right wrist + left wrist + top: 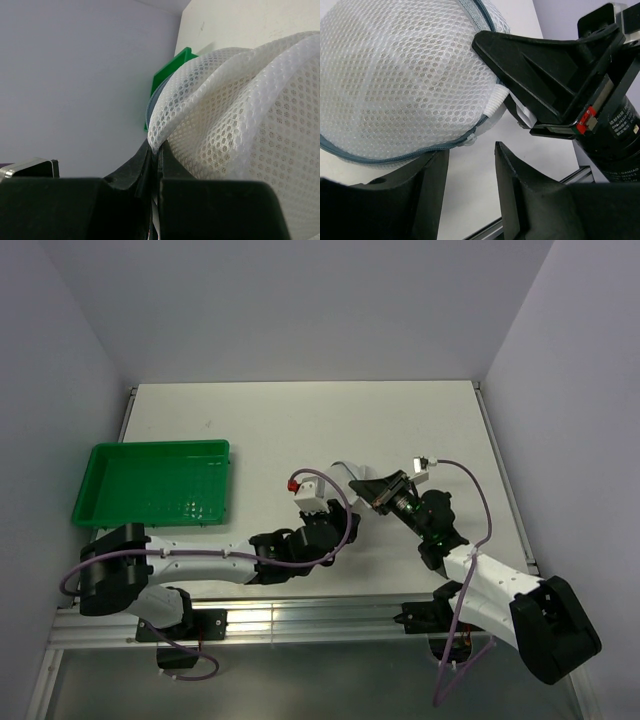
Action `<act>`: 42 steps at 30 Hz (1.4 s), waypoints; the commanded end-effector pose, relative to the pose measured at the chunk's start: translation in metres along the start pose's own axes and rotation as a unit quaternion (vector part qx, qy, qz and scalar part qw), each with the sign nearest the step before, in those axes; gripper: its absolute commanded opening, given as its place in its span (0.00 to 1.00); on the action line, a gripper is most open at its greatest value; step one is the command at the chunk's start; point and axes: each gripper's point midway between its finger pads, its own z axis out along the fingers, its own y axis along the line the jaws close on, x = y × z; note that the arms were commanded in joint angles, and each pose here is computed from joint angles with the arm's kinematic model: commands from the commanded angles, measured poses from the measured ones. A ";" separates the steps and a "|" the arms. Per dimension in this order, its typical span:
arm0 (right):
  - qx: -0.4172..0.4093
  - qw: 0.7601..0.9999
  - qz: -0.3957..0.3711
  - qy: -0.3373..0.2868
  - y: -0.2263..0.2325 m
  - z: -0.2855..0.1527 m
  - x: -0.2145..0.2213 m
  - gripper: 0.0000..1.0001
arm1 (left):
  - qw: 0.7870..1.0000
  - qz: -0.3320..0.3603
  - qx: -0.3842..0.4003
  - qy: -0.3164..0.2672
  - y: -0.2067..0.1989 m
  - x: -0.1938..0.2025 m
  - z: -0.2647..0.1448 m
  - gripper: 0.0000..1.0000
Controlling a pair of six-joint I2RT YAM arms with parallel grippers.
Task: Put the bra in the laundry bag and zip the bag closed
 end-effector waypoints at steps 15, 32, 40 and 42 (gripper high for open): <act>-0.028 0.999 -0.035 -0.008 0.014 -0.008 -0.002 0.00 | 0.998 -0.028 0.027 -0.045 -0.012 -0.029 0.013 0.35; -0.008 0.998 -0.057 -0.006 0.005 -0.007 -0.003 0.00 | 0.999 -0.016 0.031 -0.015 0.002 -0.009 0.001 0.00; -0.005 0.997 -0.066 0.033 0.001 0.001 -0.011 0.00 | 0.999 -0.020 0.044 -0.002 0.029 -0.009 -0.028 0.00; -0.012 0.997 -0.070 0.044 0.004 0.002 -0.011 0.00 | 0.999 -0.011 0.037 0.000 0.037 -0.010 -0.033 0.00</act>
